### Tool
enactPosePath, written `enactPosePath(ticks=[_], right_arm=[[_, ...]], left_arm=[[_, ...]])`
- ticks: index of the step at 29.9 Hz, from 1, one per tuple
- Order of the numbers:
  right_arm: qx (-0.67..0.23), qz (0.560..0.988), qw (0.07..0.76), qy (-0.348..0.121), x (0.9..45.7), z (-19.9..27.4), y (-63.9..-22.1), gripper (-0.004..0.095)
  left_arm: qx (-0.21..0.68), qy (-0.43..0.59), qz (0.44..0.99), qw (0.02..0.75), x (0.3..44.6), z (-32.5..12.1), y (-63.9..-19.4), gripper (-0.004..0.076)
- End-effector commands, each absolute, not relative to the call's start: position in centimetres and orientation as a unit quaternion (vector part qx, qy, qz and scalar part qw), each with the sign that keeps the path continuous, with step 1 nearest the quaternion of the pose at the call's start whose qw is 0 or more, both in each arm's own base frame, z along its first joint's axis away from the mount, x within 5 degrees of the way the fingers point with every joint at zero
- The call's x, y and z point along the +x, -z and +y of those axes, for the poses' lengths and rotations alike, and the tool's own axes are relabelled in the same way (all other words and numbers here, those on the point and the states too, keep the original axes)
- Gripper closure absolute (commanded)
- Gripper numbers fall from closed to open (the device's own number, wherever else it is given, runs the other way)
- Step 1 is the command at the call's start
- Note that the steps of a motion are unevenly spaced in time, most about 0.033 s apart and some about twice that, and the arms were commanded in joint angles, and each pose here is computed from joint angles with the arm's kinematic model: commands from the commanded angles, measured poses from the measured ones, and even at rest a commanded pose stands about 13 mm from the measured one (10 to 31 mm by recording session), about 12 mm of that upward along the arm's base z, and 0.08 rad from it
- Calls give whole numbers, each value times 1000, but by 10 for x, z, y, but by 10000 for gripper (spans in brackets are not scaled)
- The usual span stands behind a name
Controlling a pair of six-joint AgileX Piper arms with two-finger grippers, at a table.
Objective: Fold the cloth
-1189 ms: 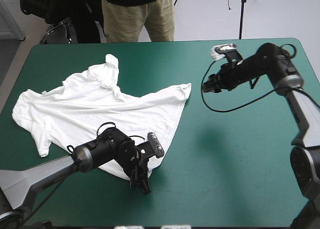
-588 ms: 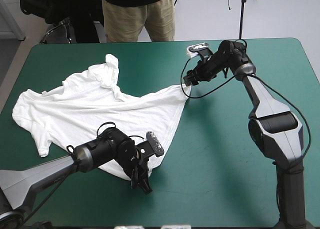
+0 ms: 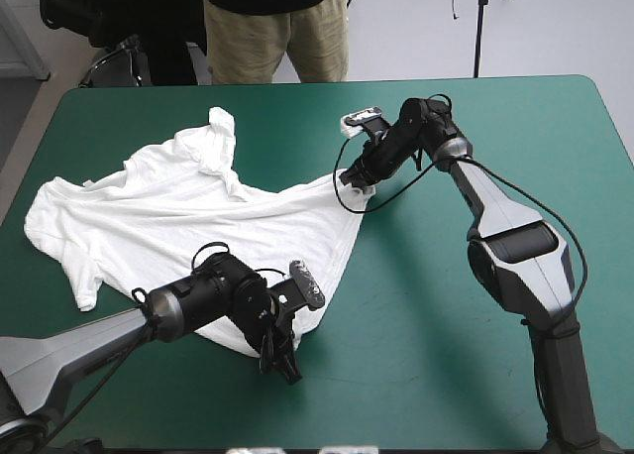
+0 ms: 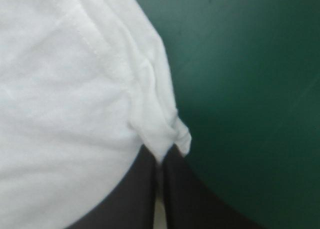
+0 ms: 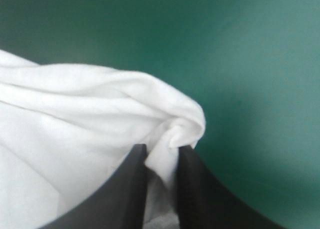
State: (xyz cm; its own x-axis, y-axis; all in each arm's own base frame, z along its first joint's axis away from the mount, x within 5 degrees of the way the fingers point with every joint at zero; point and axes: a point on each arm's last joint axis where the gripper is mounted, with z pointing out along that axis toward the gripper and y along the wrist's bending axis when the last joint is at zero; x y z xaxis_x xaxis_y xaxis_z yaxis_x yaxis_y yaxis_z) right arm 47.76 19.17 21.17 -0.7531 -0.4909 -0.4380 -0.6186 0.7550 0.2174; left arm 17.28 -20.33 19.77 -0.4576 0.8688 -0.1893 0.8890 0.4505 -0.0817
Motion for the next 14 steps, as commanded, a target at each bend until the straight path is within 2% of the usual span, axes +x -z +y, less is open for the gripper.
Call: enactPosePath(ticks=[1, 5, 8, 14], right_arm=[[-318, 916, 178, -170, 469, 183, -240, 904], [-310, 917, 187, -169, 468, 174, -254, 906], [-305, 911, 225, -163, 464, 164, -284, 907], [-296, 891, 308, -157, 435, 139, -366, 907]], left_arm=[[474, 132, 870, -16, 154, -208, -187, 741], [471, 133, 872, -11, 154, -207, -189, 741], [469, 123, 875, 6, 153, -201, -201, 741], [455, 52, 880, 125, 157, -176, -257, 741]])
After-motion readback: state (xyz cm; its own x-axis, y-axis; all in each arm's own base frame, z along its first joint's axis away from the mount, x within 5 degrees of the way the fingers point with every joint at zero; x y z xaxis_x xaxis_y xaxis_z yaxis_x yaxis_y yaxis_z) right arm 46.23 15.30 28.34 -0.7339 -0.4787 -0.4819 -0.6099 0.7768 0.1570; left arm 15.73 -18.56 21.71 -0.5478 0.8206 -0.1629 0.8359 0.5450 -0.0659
